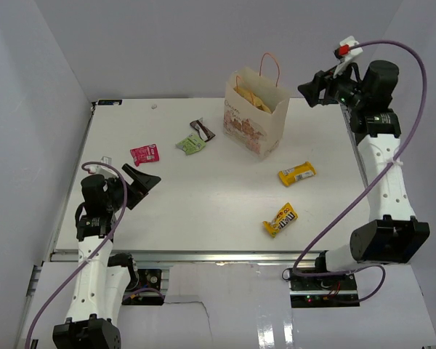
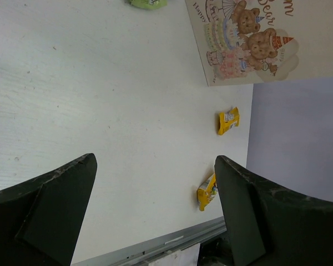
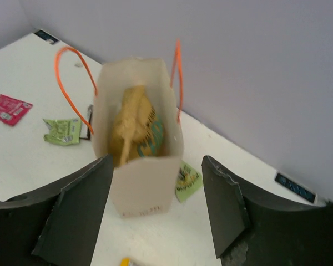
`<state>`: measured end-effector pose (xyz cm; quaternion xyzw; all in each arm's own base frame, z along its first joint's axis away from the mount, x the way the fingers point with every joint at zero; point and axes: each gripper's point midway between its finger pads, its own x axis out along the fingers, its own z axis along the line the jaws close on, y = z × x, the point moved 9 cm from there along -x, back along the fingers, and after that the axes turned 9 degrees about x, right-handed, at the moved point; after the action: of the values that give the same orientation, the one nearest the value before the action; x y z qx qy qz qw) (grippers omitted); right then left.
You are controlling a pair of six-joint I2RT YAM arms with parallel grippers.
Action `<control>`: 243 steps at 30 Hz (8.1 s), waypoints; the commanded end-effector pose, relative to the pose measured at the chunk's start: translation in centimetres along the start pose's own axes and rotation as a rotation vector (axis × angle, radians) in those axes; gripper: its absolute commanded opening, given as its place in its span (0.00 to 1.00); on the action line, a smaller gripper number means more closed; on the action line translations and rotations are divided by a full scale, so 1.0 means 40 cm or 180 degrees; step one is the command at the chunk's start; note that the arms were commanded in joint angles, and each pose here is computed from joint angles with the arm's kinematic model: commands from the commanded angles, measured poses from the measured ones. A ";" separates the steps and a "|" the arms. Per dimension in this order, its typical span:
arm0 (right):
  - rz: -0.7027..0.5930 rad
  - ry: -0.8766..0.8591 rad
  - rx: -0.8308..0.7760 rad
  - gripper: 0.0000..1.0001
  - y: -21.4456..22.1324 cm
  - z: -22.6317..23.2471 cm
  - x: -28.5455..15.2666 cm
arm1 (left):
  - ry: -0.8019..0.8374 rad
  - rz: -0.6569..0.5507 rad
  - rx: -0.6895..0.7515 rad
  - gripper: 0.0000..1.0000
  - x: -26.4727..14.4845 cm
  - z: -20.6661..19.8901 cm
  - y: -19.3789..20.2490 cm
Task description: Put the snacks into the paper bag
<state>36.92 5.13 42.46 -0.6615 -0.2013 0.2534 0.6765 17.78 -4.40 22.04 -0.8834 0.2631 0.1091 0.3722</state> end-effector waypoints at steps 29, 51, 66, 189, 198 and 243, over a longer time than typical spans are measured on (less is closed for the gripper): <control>0.2971 -0.2202 -0.1950 0.68 0.748 -0.139 0.065 | 0.0186 0.0273 -0.0174 0.98 -0.015 0.020 0.075; 0.1667 -0.2508 -0.0926 0.08 0.487 0.087 -0.061 | 0.0166 0.0293 -0.0187 0.98 -0.013 0.028 0.084; -0.0357 -0.0722 0.0003 0.08 -0.048 0.102 0.178 | 0.0212 0.0255 -0.0146 0.98 -0.018 0.014 0.070; -0.0236 -0.0010 -0.0752 0.08 -0.112 0.177 0.122 | 0.0071 -0.0030 0.1011 0.89 0.007 -0.168 0.095; -0.0035 0.0230 -0.0663 0.08 -0.021 0.084 0.303 | -0.0261 0.0043 0.1014 0.94 0.006 -0.142 0.099; 0.1034 -0.1614 0.0102 0.70 0.307 0.207 -0.111 | -0.3021 0.0493 -0.1894 0.72 0.581 0.247 -0.255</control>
<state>27.85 8.63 29.64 -0.6003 -0.2153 0.5181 0.5700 42.51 -0.50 11.64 -0.7863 0.1065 0.5765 0.1951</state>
